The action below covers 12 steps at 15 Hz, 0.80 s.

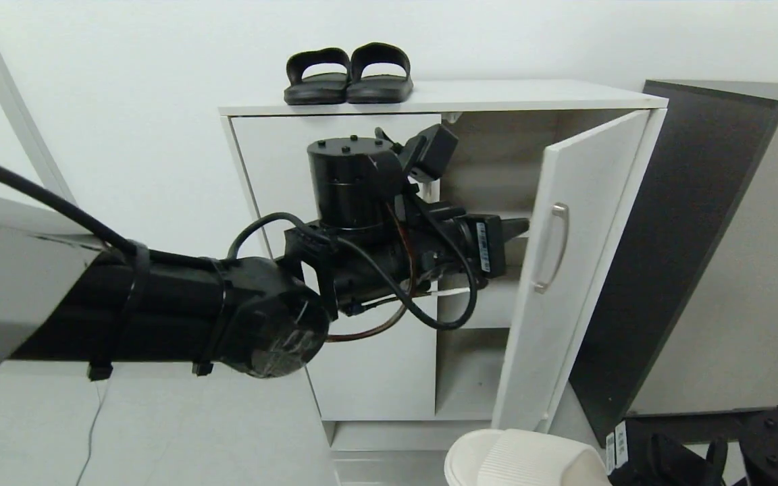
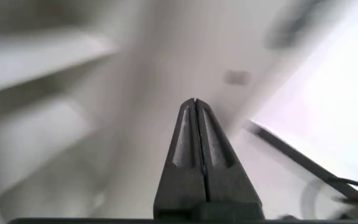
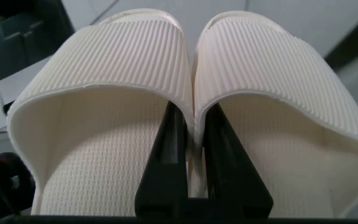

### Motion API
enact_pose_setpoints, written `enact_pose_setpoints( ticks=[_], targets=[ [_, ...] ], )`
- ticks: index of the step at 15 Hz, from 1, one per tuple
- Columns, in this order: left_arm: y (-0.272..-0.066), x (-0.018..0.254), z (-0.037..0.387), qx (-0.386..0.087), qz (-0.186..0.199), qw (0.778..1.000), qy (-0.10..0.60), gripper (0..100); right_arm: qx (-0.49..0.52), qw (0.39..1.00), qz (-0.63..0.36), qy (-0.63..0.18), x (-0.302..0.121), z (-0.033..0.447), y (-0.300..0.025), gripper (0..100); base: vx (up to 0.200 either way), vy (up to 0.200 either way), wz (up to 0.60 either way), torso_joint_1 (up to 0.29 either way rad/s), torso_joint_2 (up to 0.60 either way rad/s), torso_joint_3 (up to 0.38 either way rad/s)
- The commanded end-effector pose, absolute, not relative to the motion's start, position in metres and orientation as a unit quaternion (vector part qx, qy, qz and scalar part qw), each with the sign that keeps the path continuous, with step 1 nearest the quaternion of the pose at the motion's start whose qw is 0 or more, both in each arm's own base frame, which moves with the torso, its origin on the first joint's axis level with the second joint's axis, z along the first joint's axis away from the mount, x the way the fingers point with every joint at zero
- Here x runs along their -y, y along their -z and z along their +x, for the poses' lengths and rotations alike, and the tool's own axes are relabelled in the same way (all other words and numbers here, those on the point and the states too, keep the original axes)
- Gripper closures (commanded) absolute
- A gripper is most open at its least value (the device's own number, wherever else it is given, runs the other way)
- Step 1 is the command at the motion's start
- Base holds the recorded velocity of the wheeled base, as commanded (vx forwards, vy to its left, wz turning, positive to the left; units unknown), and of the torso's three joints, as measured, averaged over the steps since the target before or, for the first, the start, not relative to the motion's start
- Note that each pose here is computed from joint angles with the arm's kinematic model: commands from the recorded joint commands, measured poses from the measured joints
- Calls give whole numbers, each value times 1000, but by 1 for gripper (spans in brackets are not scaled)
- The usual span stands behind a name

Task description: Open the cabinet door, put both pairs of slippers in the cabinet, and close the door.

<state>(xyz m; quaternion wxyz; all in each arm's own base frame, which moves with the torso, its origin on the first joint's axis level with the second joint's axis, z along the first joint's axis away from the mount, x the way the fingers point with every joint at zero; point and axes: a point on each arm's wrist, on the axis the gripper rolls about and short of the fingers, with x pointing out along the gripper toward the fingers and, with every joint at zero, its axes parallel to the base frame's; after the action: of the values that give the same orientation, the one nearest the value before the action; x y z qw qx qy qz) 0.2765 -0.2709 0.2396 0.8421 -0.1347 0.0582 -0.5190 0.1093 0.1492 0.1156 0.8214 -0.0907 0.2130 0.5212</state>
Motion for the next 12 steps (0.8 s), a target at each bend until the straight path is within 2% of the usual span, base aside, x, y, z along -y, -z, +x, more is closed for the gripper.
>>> enact_pose_setpoints(
  ticks=[1,2,3,6,9,12],
  targets=[
    [-243,277,259,-55,-135,831,537,100,-208,819,-90,-527,-147,105,-117,100,-200,0,0,-2,-2,-2],
    [-245,276,259,-53,-136,831,537,100,-206,819,-90,-528,-147,105,-117,100,-200,0,0,2,2,2],
    [-244,274,261,-54,-135,833,533,100,-200,820,-89,-528,-147,105,-119,100,0,0,0,0,0,0],
    [-245,247,264,-56,-136,849,507,100,-201,824,-86,-522,-152,111,-121,100,0,0,0,0,0,0],
    [-250,196,246,-56,-136,870,471,100,-201,842,-77,-495,-156,129,-124,100,0,0,0,0,0,0],
    [-251,130,199,-45,-137,893,426,100,-210,859,-37,-465,-160,146,-130,100,0,0,0,0,0,0]
  ],
)
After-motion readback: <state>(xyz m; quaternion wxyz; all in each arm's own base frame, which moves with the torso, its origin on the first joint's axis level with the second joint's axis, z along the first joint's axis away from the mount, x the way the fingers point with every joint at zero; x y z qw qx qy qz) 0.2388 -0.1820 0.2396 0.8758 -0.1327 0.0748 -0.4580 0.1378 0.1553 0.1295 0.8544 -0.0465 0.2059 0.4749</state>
